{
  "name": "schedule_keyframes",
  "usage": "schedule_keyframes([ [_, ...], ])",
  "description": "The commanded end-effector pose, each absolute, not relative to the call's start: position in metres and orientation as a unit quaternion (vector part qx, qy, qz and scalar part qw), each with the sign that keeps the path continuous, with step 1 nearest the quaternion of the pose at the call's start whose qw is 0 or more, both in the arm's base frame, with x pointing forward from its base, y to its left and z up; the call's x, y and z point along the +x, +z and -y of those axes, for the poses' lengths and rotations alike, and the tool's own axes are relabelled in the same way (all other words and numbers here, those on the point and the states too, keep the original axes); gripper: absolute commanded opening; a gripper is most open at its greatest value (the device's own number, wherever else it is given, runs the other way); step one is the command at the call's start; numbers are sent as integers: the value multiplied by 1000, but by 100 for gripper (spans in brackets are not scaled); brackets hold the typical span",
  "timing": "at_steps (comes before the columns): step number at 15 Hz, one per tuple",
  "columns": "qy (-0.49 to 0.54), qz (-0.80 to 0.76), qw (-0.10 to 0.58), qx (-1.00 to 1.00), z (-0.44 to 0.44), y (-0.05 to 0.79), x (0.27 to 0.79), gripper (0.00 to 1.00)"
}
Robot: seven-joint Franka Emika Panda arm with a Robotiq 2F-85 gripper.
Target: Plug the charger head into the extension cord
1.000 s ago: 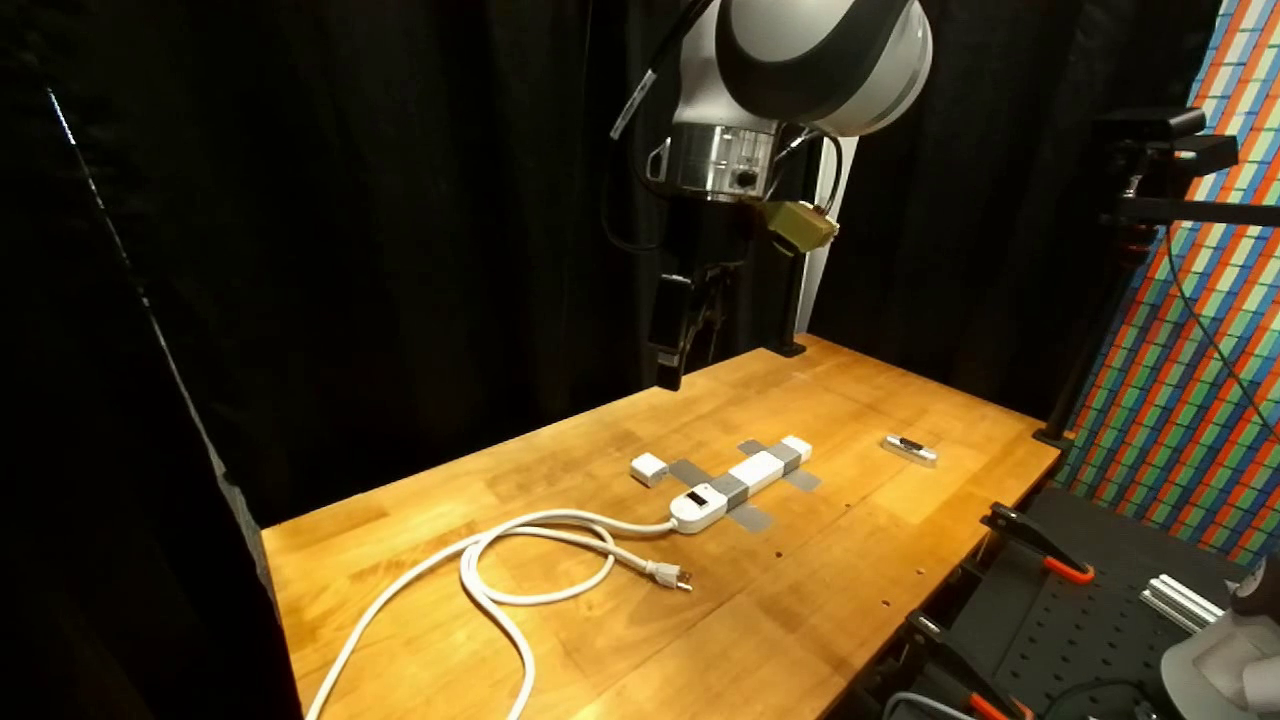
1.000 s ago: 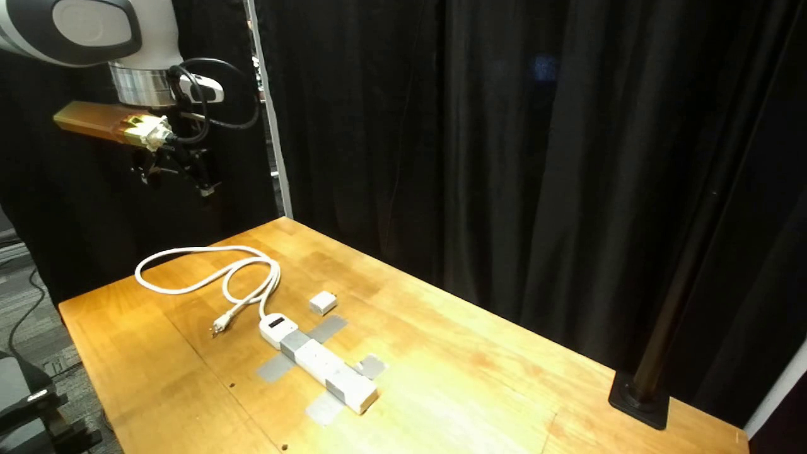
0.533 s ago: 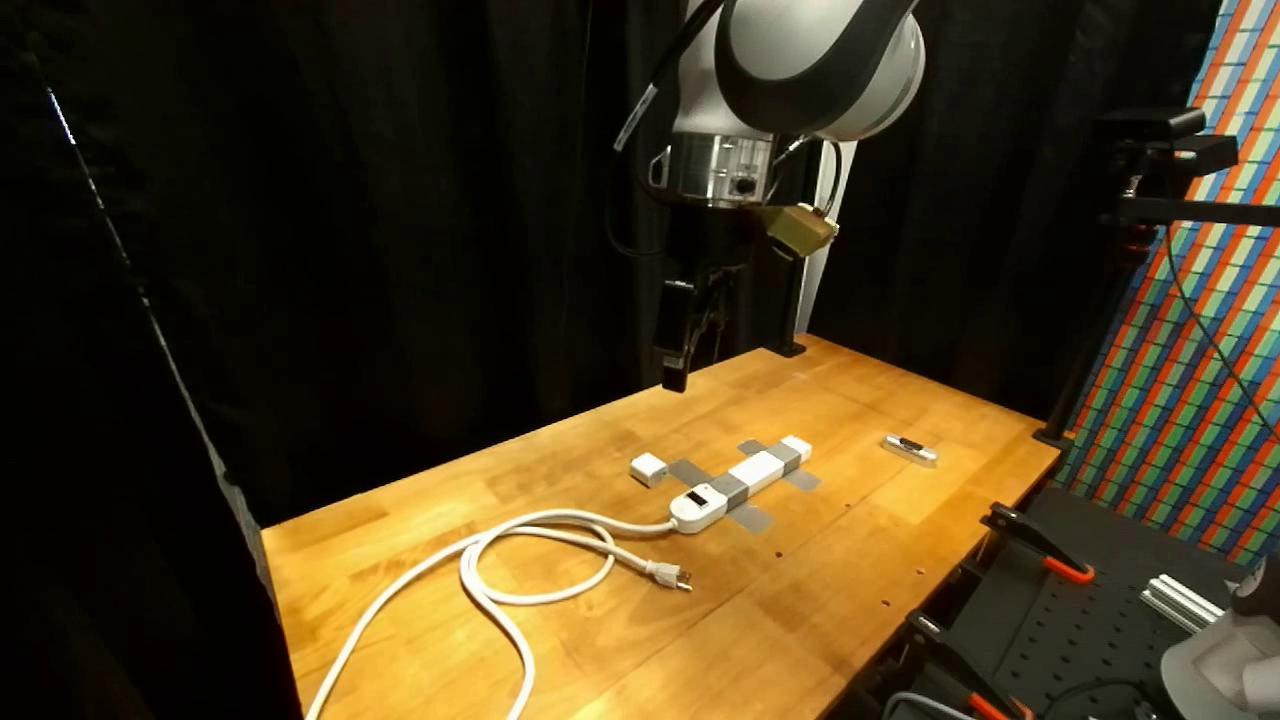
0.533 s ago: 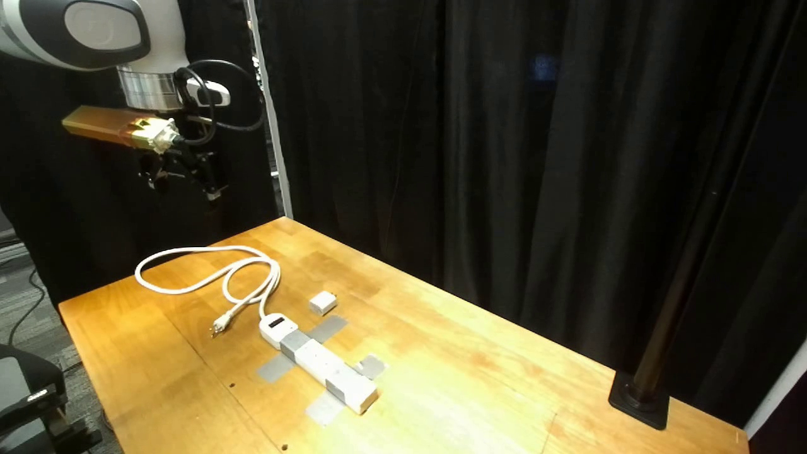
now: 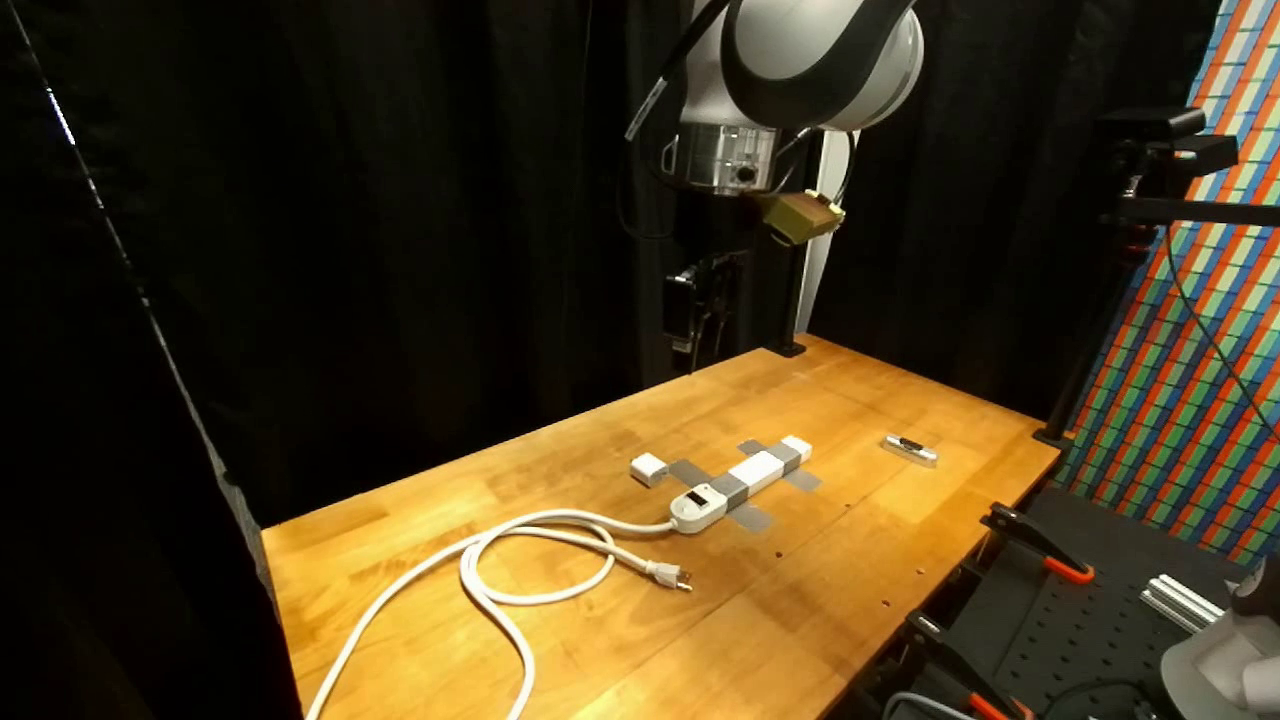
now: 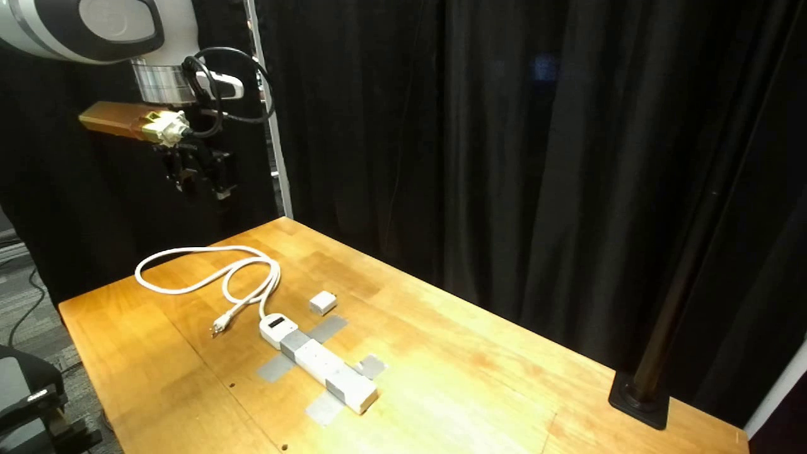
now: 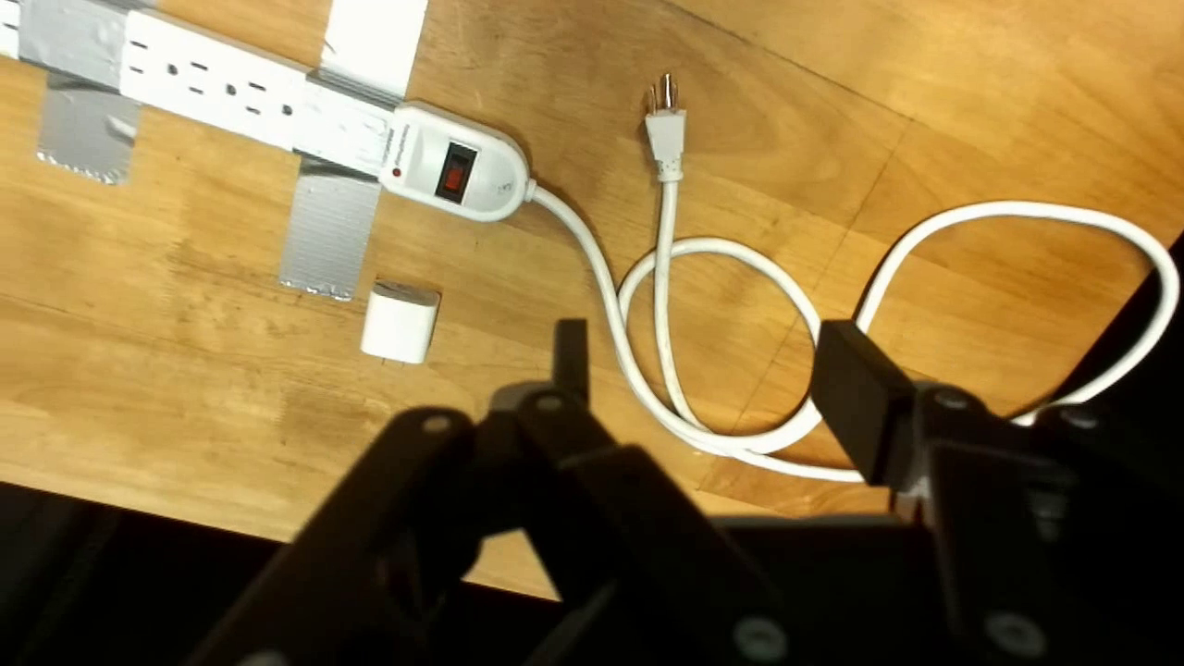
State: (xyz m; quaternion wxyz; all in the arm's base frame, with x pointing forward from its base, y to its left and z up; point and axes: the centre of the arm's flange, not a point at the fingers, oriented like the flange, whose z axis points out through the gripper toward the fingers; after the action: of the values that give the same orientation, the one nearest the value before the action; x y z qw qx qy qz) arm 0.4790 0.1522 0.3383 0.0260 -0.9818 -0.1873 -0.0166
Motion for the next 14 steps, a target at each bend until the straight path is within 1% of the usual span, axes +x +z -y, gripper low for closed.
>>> schedule_keyframes([
  [1,-30,176,23,-984,-152,348,487,85],
  [2,-33,174,23,-984,-151,349,488,85],
  [3,-37,169,22,-985,-151,349,488,90],
  [4,-39,168,17,-985,-150,350,488,98],
  [5,-46,164,13,-985,-149,350,489,100],
  [9,-108,137,-32,-984,-140,353,501,100],
  [14,-222,81,-64,-969,-112,335,549,100],
])
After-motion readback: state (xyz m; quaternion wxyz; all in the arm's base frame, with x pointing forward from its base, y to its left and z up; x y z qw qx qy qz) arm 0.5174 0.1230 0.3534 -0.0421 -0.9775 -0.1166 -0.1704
